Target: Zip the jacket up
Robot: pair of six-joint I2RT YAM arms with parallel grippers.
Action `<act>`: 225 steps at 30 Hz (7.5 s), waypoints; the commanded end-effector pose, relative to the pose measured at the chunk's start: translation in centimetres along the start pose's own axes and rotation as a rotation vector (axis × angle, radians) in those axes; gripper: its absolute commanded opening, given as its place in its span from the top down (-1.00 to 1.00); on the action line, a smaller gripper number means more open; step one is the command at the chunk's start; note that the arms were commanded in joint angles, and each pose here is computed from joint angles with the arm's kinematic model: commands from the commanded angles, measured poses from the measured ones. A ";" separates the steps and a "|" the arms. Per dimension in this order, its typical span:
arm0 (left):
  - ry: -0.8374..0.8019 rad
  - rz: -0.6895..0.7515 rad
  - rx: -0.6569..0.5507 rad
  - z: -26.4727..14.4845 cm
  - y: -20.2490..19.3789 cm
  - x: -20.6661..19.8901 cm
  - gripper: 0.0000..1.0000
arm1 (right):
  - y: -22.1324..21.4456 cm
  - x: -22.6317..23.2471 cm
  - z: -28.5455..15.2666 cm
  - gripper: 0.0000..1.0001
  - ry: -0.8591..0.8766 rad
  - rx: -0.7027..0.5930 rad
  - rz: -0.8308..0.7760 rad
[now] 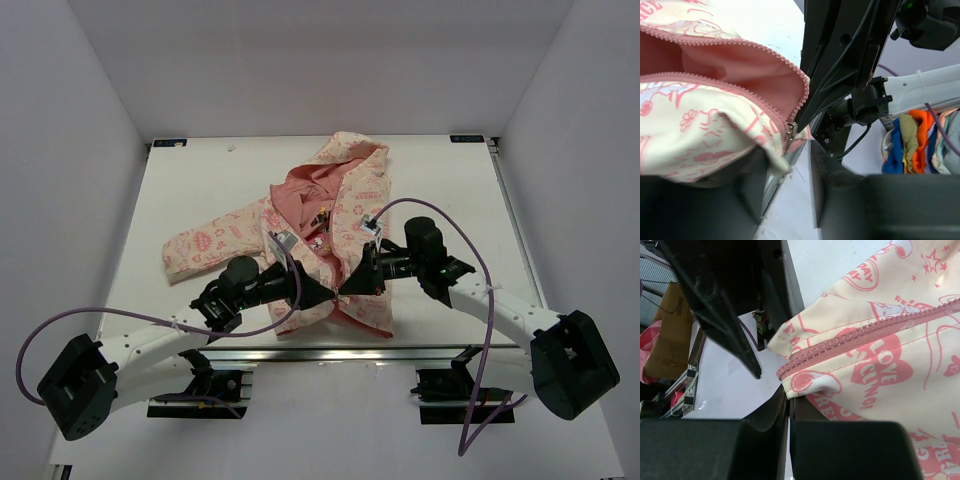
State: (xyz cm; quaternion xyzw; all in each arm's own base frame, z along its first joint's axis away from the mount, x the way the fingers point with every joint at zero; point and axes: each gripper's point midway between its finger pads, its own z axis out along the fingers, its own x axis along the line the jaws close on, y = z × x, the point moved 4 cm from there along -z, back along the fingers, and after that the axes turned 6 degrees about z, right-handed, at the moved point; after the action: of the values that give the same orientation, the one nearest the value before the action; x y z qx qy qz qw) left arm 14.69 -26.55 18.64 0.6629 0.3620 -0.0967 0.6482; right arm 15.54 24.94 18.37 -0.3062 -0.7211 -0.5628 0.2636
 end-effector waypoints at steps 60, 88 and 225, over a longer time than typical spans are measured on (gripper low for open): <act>0.044 -0.036 0.272 -1.5 -4.8 1.5 1.00 | 8.5 -0.8 -2.1 1.00 -0.189 -0.211 0.000; -0.004 -0.112 0.094 0.4 -0.5 0.5 -0.96 | 2.2 -0.5 -2.4 1.00 -0.161 -0.069 0.009; -0.003 -0.231 0.153 2.2 0.1 2.0 1.00 | -1.1 1.7 3.3 0.72 -0.918 0.085 -0.655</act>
State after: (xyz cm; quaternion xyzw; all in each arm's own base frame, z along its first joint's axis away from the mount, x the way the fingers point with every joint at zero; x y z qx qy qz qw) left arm 17.08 -27.64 15.60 0.6592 0.4519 -0.2009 0.5664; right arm 13.27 27.04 16.42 -0.2674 -0.8558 -0.3614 -0.2558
